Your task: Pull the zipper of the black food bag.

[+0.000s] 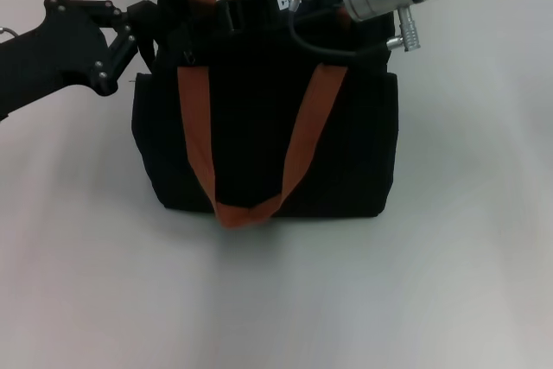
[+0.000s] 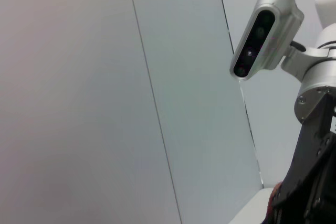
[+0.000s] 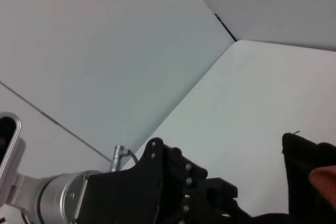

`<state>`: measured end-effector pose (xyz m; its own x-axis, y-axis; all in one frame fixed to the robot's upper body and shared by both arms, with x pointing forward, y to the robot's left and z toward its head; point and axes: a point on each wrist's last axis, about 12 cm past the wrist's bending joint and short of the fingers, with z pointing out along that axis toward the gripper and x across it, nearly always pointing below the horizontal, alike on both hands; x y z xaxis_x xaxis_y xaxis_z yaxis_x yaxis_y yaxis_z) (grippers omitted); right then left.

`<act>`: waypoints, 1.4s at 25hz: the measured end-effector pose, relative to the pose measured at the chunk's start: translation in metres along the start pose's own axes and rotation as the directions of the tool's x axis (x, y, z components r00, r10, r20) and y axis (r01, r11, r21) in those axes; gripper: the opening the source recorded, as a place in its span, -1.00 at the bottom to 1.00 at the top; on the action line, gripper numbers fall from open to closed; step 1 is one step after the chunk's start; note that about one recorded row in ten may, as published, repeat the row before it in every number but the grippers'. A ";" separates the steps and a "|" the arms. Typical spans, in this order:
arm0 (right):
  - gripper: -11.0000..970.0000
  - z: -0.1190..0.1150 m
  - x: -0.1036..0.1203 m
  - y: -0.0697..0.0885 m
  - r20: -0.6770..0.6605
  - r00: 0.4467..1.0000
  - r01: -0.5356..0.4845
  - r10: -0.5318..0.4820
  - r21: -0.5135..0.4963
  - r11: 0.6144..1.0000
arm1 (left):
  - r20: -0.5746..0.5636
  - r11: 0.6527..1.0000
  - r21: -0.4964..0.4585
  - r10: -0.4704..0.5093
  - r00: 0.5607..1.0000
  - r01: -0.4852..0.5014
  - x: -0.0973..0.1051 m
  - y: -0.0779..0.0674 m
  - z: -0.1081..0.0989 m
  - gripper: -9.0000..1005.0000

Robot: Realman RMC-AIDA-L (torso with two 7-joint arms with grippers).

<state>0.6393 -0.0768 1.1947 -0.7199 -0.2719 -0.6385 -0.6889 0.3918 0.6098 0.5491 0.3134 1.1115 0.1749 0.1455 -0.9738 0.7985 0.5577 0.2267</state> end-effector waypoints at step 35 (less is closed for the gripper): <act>-0.19 0.000 0.006 0.002 0.011 1.000 0.008 -0.008 -0.046 0.999 | 0.000 0.999 -0.007 -0.033 0.999 0.033 0.001 -0.001 0.007 -0.93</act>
<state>0.6333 -0.0772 1.1918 -0.7137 -0.2651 -0.6484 -0.6979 0.3491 0.6254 0.5526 0.3074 1.1101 0.1487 0.1270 -0.9807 0.7995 0.5681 0.1948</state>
